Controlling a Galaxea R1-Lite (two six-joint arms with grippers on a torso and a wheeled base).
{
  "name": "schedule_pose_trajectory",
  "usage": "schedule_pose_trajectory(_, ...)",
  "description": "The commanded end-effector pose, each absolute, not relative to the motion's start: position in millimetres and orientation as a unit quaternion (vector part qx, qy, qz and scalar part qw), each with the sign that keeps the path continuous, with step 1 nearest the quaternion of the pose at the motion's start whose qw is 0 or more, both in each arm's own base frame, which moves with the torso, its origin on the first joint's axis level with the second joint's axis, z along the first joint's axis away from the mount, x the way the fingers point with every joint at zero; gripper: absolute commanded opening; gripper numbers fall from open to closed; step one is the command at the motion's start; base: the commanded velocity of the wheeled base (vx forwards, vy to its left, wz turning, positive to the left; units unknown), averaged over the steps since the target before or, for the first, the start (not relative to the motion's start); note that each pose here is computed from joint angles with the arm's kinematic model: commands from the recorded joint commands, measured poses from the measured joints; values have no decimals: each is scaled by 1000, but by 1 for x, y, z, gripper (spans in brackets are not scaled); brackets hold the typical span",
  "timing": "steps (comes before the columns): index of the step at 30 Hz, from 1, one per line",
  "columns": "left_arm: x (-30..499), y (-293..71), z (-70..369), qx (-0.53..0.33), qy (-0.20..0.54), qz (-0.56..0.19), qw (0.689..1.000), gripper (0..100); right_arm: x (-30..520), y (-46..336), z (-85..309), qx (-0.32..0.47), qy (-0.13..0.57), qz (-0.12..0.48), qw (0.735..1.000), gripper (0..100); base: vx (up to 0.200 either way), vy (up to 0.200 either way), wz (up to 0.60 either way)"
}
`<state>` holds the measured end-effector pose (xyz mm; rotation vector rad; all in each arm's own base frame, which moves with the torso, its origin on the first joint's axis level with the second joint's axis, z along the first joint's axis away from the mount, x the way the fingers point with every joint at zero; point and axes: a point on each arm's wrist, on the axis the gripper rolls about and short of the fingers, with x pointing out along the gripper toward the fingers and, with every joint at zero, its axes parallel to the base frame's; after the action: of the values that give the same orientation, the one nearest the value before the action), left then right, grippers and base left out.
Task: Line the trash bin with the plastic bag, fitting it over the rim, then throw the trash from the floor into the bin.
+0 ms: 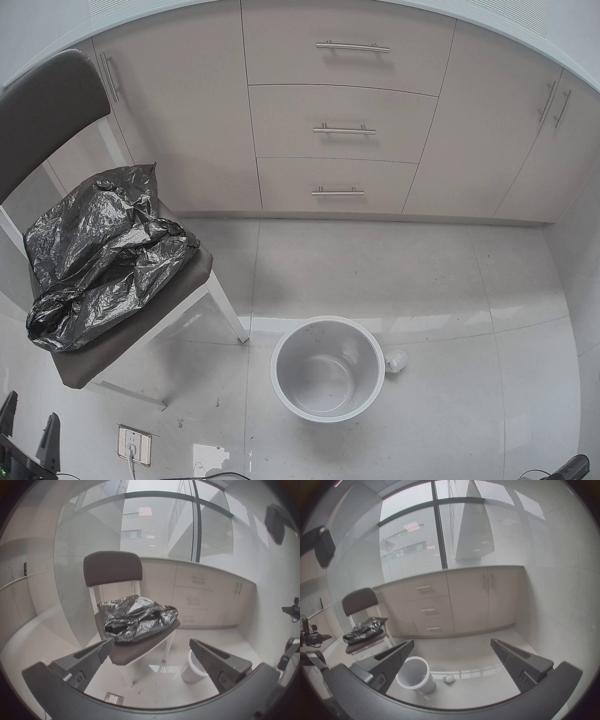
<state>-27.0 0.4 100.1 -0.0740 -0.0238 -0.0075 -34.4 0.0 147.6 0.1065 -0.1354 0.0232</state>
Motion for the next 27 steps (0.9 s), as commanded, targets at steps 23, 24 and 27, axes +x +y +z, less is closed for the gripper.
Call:
schedule_pose_trajectory(23, 273, -21, 238, 83, 105, -49, 990, 100, 165, 36, 245, 243, -51, 172, 953, 100, 0, 0, 0)
schedule_pose_trajectory(24, 292, -18, 237, 111, 108, -49, 987, 100, 163, 36, 246, 243, -52, 173, 953, 100, 0, 0, 0)
schedule_pose_trajectory(27, 314, -12, 229, 165, 123, -78, 975, 100, 162, 36, 246, 243, -54, 173, 953, 100, 0, 0, 0)
